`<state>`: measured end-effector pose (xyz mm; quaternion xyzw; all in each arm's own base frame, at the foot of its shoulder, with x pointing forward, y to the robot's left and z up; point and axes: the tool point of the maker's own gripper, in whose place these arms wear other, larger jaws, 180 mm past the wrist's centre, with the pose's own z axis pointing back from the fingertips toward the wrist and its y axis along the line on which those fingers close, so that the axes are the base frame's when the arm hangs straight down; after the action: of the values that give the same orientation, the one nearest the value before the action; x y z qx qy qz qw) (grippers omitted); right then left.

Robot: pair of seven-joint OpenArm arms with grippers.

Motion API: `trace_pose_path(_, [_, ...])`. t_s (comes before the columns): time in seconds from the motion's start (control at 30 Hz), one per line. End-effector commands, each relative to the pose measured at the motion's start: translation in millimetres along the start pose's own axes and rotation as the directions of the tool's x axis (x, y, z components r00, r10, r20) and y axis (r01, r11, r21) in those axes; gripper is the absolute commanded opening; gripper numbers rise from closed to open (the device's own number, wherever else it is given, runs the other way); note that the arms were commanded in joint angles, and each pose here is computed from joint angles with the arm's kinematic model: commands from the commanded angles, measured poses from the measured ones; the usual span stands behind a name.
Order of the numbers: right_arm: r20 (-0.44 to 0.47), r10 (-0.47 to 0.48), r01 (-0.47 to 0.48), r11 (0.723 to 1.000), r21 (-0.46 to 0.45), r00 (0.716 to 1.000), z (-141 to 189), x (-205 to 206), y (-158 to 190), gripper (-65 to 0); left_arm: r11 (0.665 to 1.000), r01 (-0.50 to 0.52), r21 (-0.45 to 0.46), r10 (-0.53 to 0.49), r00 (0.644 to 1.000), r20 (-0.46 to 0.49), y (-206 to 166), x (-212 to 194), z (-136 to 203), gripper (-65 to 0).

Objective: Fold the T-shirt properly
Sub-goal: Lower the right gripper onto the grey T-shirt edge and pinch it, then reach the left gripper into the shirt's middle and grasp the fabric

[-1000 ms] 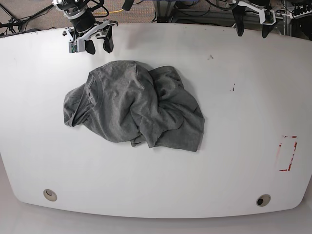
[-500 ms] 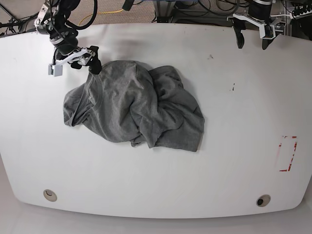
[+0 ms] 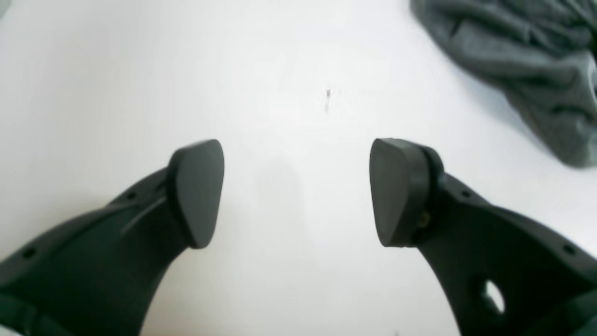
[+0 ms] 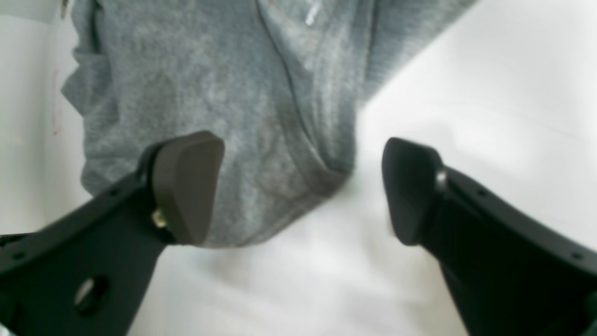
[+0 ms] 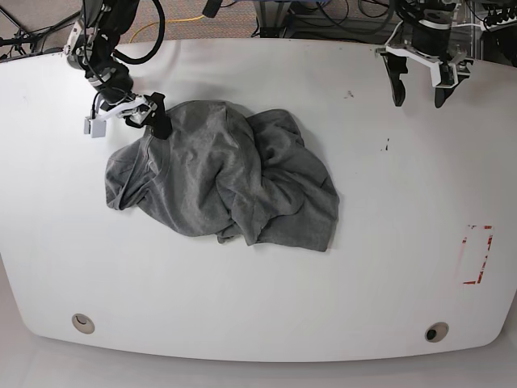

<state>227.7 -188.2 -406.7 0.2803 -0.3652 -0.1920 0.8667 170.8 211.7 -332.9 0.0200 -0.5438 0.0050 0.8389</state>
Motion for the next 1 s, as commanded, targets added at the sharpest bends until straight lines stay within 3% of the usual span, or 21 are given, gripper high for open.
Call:
trace_pose_path(0.0, [-0.079,0.002,-0.002,1.000,-0.002,0.997,-4.8,-19.6,4.0,-11.9,1.000,0.007,0.002,-0.007,0.999,0.045,1.0,12.6,0.4,-20.0])
trace_pose_path(0.17, [-0.104,-0.015,0.019,0.999,0.035,0.994,-15.7,-34.4,20.8,-13.0,1.000,0.006,0.001,-0.006,0.996,0.084,0.3,24.3,-8.2,-20.0])
trace_pose_path(0.27, [-0.092,-0.022,0.026,0.999,0.046,0.996,-19.0,-32.4,25.6,-21.1,1.000,0.003,0.002,-0.004,0.994,0.111,0.0,32.5,-13.9,-19.9])
trace_pose_path(0.37, [-0.088,-0.016,0.020,0.999,0.048,0.996,-20.1,-28.5,26.0,-37.9,1.000,-0.003,0.001,0.003,0.992,0.124,-1.7,37.8,-19.3,-19.9])
trace_pose_path(0.53, [-0.081,-0.005,0.009,0.999,0.050,0.997,-19.6,-24.6,27.3,-64.4,1.000,-0.016,0.000,0.016,0.999,0.049,-3.1,42.0,-45.5,-19.9])
trace_pose_path(0.63, [-0.063,0.039,-0.036,0.998,0.043,0.997,-12.7,-13.6,27.0,-65.0,1.000,-0.023,-0.001,0.023,1.000,0.002,-4.1,47.9,-63.0,-19.9])
trace_pose_path(0.97, [0.016,0.194,-0.194,0.980,0.039,0.981,17.2,15.2,51.3,-65.0,0.991,-0.128,-0.041,0.126,0.992,-0.031,-30.2,103.4,-124.4,-19.7])
